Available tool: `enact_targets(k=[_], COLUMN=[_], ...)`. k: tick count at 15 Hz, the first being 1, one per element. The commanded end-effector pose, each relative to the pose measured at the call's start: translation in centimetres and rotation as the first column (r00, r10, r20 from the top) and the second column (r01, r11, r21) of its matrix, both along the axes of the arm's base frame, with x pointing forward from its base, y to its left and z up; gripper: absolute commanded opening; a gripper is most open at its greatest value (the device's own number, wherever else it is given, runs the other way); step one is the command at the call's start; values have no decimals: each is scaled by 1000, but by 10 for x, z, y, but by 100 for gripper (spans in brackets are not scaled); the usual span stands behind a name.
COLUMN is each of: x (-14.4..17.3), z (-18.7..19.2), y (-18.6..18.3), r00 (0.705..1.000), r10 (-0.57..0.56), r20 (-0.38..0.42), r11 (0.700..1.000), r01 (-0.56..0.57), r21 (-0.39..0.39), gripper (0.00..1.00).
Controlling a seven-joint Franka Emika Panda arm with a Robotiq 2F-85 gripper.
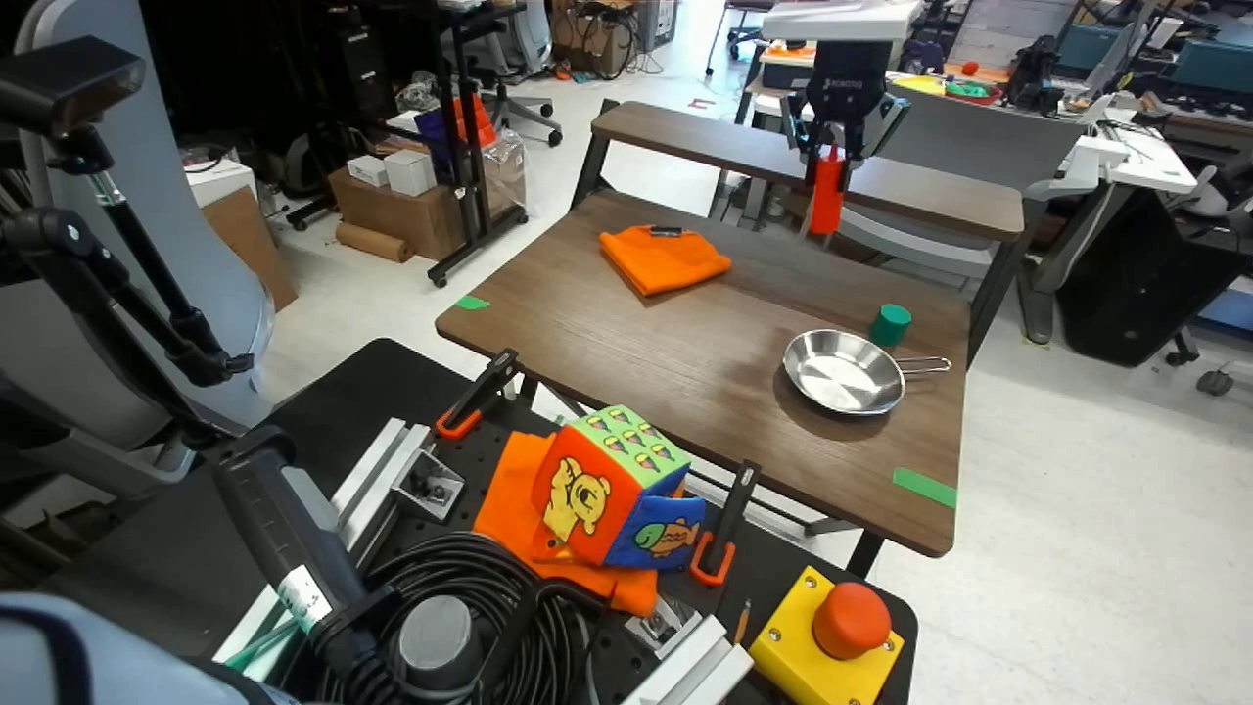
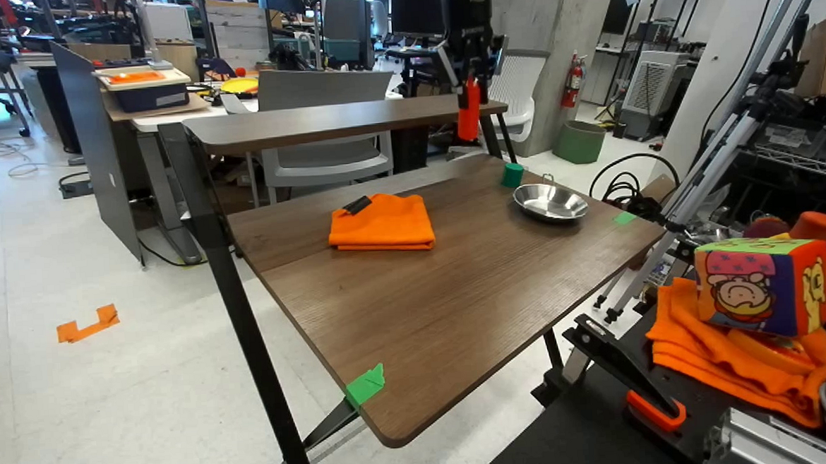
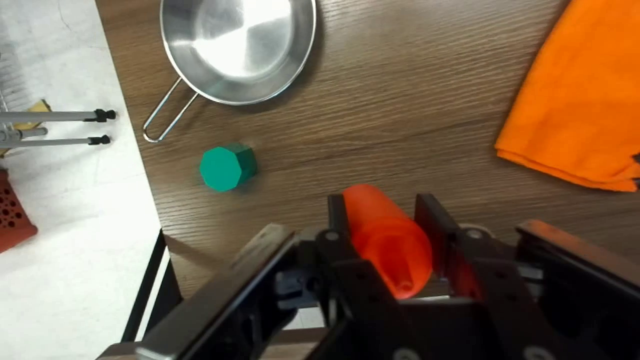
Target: Put the orange bottle on the silver pan
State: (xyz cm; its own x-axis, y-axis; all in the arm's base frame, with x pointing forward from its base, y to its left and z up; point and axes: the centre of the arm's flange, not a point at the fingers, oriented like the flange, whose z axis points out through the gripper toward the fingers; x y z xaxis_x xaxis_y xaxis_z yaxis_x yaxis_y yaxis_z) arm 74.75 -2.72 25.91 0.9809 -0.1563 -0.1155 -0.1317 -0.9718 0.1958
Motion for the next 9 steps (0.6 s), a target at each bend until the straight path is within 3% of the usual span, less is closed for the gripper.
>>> enact_targets(k=[1,5,9], x=[-46,-77,-104], z=[18,21,8], y=[-25,-56,-88], r00=[997,980,941], r10=[-72,-197,-338], r20=[-6,-36,-24], r11=[997,975,934], r01=[72,200,338], r21=[32,94,116], gripper=[13,13,13])
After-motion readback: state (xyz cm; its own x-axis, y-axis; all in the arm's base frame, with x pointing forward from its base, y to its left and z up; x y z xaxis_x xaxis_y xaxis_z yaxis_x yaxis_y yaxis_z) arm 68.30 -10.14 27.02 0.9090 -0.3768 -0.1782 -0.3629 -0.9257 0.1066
